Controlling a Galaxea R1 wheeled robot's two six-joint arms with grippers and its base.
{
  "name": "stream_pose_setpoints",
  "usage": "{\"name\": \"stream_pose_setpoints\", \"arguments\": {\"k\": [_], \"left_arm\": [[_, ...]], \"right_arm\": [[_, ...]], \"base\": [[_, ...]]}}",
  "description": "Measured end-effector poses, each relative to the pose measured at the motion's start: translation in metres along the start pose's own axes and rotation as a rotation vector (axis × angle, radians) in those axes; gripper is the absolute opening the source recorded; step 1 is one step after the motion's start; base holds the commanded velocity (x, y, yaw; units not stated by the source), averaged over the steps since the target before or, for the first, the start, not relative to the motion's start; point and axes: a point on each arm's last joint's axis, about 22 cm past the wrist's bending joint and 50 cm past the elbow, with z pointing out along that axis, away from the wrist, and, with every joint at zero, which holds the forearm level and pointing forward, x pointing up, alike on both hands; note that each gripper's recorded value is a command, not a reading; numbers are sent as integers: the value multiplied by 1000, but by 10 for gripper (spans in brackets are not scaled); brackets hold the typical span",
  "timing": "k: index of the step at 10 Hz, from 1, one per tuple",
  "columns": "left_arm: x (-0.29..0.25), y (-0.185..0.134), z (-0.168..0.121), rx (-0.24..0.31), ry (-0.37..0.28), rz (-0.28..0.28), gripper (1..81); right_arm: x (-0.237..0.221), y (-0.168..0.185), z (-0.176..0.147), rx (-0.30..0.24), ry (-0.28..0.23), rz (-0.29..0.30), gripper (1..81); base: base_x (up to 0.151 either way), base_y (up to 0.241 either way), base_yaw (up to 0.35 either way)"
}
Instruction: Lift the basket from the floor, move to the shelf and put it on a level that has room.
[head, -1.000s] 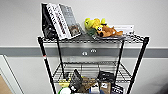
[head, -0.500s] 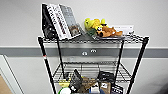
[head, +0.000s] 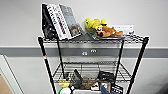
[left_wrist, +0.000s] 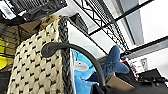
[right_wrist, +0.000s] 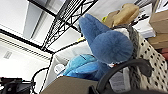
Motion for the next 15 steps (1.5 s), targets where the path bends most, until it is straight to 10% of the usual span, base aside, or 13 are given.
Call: {"name": "stream_pose_setpoints", "arguments": {"k": [15], "left_arm": [[83,161,-52,-216,77,121,10]], "right_arm": [[108,-125,-58,143,97,-117,10]], "base": [[0,0,0]]}}
